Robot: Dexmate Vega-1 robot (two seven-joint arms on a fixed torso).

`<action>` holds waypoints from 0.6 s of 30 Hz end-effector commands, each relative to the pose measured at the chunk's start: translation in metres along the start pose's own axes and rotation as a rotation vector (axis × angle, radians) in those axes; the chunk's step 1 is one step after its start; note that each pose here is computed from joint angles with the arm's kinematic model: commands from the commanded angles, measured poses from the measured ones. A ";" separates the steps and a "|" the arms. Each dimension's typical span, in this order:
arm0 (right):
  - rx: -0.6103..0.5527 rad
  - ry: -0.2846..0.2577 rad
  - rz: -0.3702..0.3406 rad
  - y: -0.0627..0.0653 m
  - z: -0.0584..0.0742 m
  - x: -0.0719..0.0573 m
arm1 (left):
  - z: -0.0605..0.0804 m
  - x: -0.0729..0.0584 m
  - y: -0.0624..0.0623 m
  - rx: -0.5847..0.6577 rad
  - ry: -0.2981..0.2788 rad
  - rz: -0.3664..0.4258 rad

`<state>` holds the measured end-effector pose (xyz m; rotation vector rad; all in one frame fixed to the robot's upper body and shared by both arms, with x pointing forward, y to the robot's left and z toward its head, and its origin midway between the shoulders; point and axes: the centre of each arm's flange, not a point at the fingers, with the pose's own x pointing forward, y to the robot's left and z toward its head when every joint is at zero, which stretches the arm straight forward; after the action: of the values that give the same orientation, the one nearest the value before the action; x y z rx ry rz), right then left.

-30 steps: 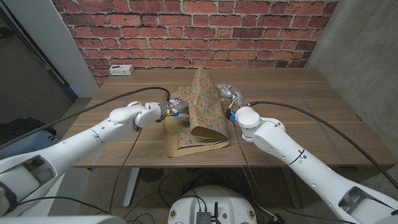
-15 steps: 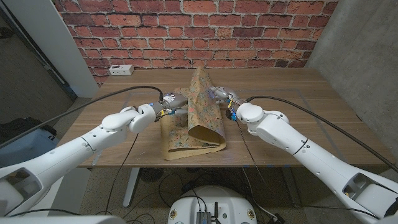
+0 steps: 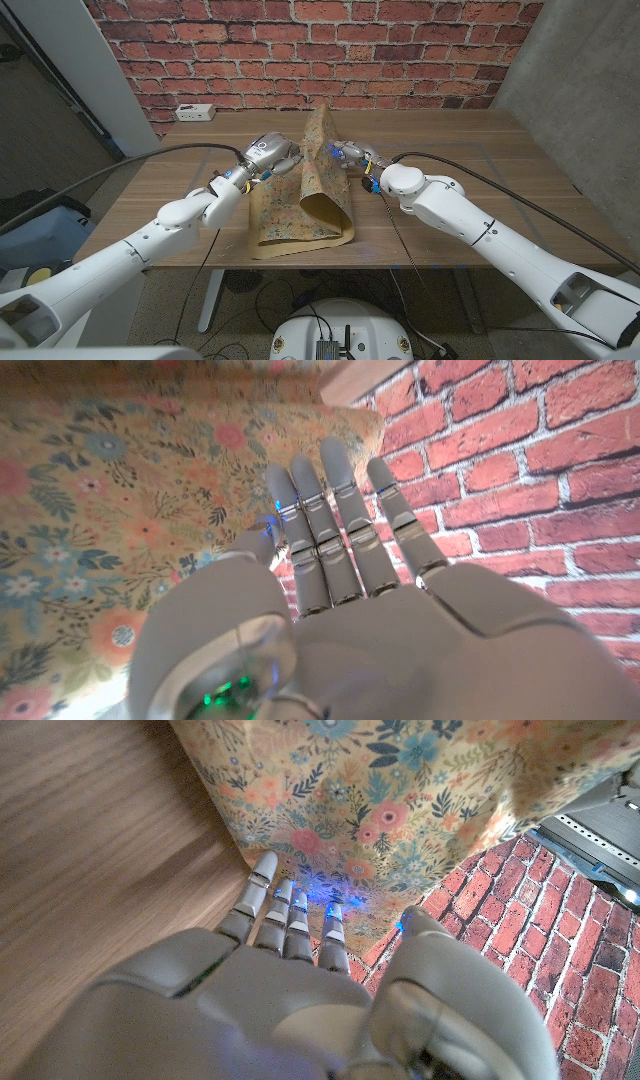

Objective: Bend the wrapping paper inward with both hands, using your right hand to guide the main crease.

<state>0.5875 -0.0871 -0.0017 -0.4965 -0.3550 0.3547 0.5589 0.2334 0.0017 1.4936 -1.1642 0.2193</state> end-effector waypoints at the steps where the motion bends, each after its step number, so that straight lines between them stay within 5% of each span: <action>1: -0.009 -0.030 0.031 0.004 0.003 0.005 | -0.007 -0.033 0.029 -0.190 0.029 0.534; 9: -0.004 -0.046 0.052 0.007 0.006 0.007 | -0.011 -0.040 0.035 -0.378 0.056 0.681; 18: -0.083 -0.056 0.117 0.016 0.010 0.011 | -0.017 -0.040 0.033 -0.476 0.101 0.656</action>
<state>0.5886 -0.0769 0.0008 -0.5100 -0.3857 0.4158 0.5261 0.2598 0.0034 0.8620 -1.4829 0.4130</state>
